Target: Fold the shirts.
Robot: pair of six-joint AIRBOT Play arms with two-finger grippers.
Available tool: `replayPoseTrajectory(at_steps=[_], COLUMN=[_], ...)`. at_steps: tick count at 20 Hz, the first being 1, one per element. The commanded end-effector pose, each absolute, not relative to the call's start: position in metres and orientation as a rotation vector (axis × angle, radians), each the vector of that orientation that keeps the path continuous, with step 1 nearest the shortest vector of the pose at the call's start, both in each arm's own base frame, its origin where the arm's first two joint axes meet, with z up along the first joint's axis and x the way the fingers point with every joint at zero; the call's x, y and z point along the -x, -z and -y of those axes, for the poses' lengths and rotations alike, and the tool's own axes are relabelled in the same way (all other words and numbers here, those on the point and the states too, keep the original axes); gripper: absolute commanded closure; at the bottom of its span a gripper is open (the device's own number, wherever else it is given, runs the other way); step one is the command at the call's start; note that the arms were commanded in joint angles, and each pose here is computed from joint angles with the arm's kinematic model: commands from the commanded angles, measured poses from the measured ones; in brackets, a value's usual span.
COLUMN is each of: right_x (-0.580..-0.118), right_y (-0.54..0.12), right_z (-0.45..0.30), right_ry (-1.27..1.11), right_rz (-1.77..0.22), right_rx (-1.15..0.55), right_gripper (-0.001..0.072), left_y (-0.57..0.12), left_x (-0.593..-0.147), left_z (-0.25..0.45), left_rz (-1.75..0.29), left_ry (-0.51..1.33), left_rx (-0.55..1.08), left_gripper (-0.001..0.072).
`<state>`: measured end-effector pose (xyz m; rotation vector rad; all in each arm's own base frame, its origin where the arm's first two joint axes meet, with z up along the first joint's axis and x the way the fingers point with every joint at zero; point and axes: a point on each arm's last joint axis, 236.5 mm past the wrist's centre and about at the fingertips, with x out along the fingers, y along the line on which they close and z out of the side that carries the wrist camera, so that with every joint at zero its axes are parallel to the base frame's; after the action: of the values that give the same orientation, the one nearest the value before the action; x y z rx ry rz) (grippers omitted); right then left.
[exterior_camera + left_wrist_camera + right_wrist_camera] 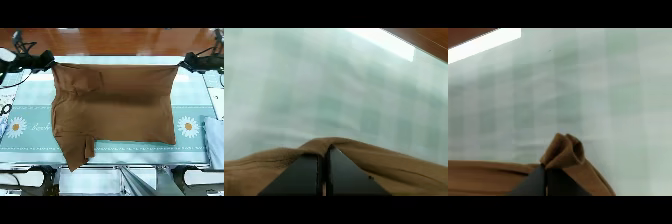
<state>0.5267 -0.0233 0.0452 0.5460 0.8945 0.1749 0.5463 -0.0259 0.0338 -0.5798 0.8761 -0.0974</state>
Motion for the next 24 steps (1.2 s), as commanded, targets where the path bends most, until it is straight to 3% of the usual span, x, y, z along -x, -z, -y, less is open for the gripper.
replayPoseTrajectory(at_steps=[1,7,12,18,24], right_x=[-0.557,-0.519,-0.460,-0.407,-0.400], right_y=[-0.004,0.009,0.014,0.058,0.066], right_z=[0.020,0.016,0.035,0.012,0.003], right_ry=[-0.185,-0.242,-0.244,-0.275,-0.293], right_rz=[-0.947,-1.110,-1.324,-1.535,-1.566], right_rx=[-0.637,-0.608,-0.530,-0.519,-0.497], right_gripper=[0.0688,0.0687,0.0687,0.0687,0.0687], left_y=[0.006,0.015,0.016,0.074,0.085], left_x=[-0.571,-0.522,-0.464,-0.385,-0.372], left_z=[0.034,0.035,0.051,0.046,0.045], left_rz=[-0.968,-1.181,-1.382,-1.693,-1.733], left_ry=[0.102,0.160,0.333,0.278,0.271], left_rx=[0.624,0.638,0.513,0.408,0.427], left_gripper=[0.0683,0.0682,0.0683,0.0682,0.0683])
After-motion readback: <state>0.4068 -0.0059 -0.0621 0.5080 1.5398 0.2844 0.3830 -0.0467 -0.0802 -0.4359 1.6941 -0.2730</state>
